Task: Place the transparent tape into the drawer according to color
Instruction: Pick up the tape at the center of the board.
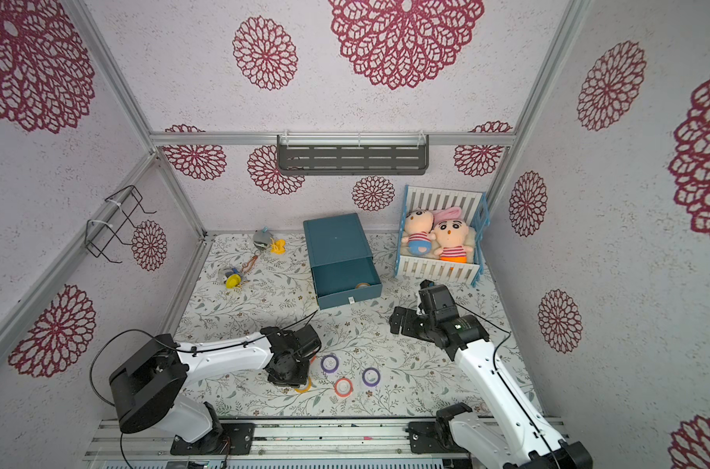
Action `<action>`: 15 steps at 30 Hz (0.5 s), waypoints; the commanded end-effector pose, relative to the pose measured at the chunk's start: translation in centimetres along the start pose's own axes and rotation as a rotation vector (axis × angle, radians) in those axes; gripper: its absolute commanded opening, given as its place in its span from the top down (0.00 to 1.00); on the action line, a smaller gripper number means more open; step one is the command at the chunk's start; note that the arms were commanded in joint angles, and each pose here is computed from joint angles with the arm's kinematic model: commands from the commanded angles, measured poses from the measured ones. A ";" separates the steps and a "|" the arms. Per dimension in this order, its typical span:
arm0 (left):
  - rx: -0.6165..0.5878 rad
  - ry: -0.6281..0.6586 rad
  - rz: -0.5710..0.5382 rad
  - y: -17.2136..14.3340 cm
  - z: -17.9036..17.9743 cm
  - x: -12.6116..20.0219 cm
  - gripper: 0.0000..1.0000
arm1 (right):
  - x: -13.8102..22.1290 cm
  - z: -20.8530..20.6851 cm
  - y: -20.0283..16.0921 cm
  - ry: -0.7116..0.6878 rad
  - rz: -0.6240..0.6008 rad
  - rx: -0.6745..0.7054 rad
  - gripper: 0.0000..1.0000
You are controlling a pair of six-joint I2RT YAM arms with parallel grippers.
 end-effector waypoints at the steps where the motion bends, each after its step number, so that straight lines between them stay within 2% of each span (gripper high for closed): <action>1: -0.031 -0.015 0.005 -0.5 -0.4 -0.1 1.00 | 0.2 0.2 0.7 0.018 -0.037 0.007 0.01; 15: -0.026 -0.026 -0.117 1.2 0.8 5.8 1.00 | -0.3 0.3 0.9 0.030 -0.041 0.009 0.01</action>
Point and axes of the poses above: each gripper's point midway between its finger pads, its own x axis back along the fingers, its own z axis along the line the jaws close on, y = z × x, the point moved 3 cm from there along x, back along the fingers, and after that the axes turned 14 degrees about x, right-handed, at the moved point
